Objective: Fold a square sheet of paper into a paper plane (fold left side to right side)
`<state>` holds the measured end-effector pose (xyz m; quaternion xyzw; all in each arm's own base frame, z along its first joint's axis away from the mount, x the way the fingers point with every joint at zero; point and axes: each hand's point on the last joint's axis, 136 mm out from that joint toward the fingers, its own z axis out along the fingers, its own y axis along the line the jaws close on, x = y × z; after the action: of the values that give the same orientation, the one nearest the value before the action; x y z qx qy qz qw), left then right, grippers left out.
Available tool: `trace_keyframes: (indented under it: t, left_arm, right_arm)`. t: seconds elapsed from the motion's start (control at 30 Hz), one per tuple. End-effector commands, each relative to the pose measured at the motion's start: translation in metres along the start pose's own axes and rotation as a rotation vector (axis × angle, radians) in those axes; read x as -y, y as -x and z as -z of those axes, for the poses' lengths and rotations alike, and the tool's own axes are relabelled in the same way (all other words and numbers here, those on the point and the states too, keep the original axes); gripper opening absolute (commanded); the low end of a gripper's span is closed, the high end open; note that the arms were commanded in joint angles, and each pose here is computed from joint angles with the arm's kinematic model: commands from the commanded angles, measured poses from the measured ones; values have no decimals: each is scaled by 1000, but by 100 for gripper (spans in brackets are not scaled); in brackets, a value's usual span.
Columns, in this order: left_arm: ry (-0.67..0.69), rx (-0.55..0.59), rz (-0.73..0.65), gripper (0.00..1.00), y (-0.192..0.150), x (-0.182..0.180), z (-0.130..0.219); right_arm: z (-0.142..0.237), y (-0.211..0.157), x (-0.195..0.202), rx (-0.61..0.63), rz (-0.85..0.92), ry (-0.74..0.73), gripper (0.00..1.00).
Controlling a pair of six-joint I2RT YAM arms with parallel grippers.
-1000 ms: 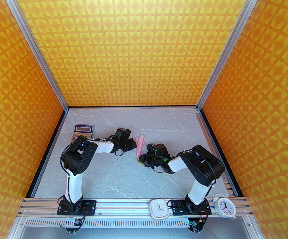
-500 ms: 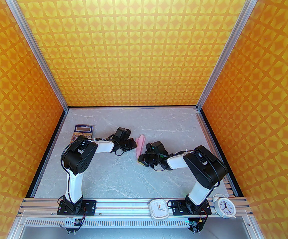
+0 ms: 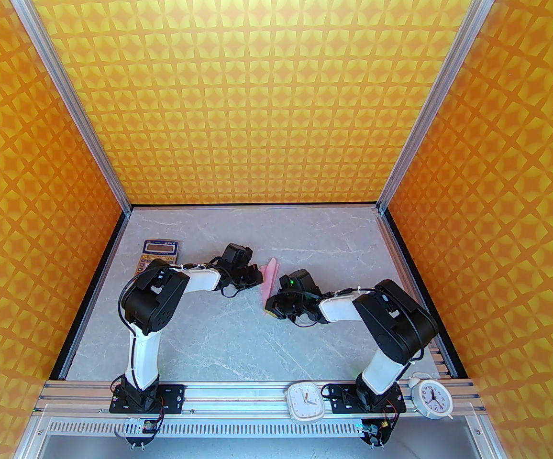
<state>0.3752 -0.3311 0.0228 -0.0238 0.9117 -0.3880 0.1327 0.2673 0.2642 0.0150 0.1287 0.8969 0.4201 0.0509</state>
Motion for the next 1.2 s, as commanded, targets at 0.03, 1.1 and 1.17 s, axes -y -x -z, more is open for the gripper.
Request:
trace_keyframes:
  t: [0.03, 1.1, 1.17]
  left_arm:
    - [21, -29, 1, 1, -2, -9, -6]
    - [9, 36, -16, 0, 11, 9, 17]
    - [14, 31, -15, 0, 11, 7, 15]
  right_arm:
    - [4, -13, 66, 6, -104, -242, 8]
    - [5, -16, 73, 12, -122, -257, 9]
    - [6, -15, 72, 13, -121, -255, 9]
